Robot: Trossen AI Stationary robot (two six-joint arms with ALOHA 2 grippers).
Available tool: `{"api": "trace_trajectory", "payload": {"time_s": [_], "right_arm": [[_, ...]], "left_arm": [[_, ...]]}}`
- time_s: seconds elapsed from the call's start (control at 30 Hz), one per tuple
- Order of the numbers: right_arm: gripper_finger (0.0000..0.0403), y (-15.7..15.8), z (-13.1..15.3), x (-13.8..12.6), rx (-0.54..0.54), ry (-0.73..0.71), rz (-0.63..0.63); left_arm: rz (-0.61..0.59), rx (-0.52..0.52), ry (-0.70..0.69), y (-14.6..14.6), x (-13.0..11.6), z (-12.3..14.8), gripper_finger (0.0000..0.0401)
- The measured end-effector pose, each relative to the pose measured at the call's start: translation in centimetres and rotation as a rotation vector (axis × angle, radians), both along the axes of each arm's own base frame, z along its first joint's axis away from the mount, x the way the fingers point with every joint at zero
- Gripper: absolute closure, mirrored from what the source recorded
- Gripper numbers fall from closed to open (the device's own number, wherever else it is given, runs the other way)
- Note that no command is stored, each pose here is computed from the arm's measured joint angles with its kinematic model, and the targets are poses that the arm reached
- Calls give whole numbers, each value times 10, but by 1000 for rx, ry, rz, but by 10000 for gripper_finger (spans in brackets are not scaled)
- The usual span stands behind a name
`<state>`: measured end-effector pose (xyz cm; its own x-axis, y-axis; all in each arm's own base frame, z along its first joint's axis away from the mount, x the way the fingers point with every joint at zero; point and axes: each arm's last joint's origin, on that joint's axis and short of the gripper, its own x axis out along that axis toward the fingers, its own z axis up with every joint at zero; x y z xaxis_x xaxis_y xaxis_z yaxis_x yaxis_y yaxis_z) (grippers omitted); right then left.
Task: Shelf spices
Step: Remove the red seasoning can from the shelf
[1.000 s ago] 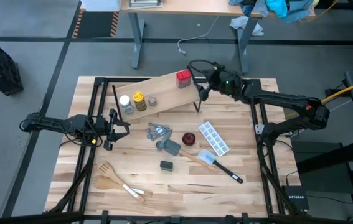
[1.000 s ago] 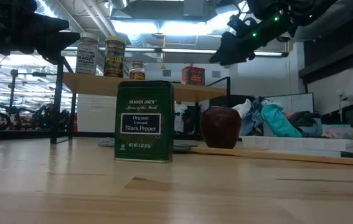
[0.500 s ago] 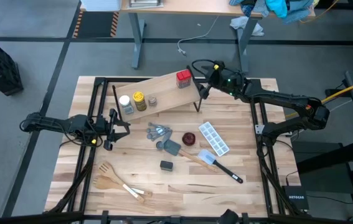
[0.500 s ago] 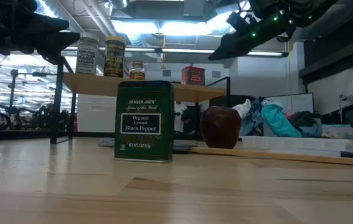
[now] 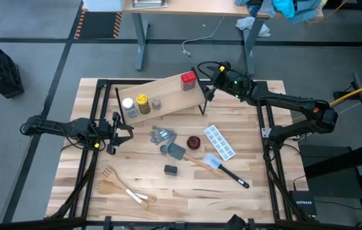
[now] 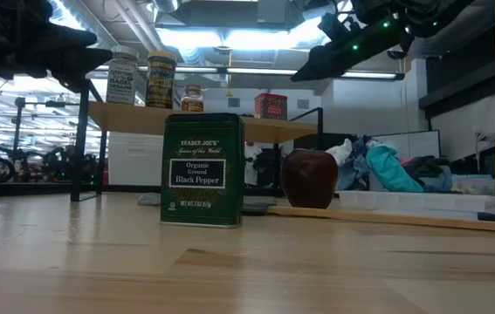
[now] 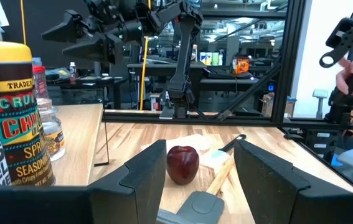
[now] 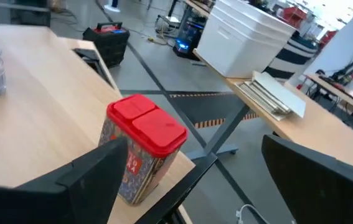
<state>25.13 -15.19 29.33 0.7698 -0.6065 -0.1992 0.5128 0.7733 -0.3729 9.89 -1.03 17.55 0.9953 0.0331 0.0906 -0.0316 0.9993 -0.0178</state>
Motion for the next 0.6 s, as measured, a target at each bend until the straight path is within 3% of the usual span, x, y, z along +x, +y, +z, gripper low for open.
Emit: {"api": "trace_trajectory", "payload": {"time_s": [0.17, 0.4, 0.6], "right_arm": [[26, -2, -2, 0, 55, -36, -71], [26, -9, -29, 17, 112, 38, 105], [26, -29, -39, 18, 88, 24, 127]], "left_arm": [[0, 1, 5, 0, 0, 0, 219], [0, 1, 8, 0, 0, -1, 219], [0, 2, 12, 0, 0, -1, 219]]}}
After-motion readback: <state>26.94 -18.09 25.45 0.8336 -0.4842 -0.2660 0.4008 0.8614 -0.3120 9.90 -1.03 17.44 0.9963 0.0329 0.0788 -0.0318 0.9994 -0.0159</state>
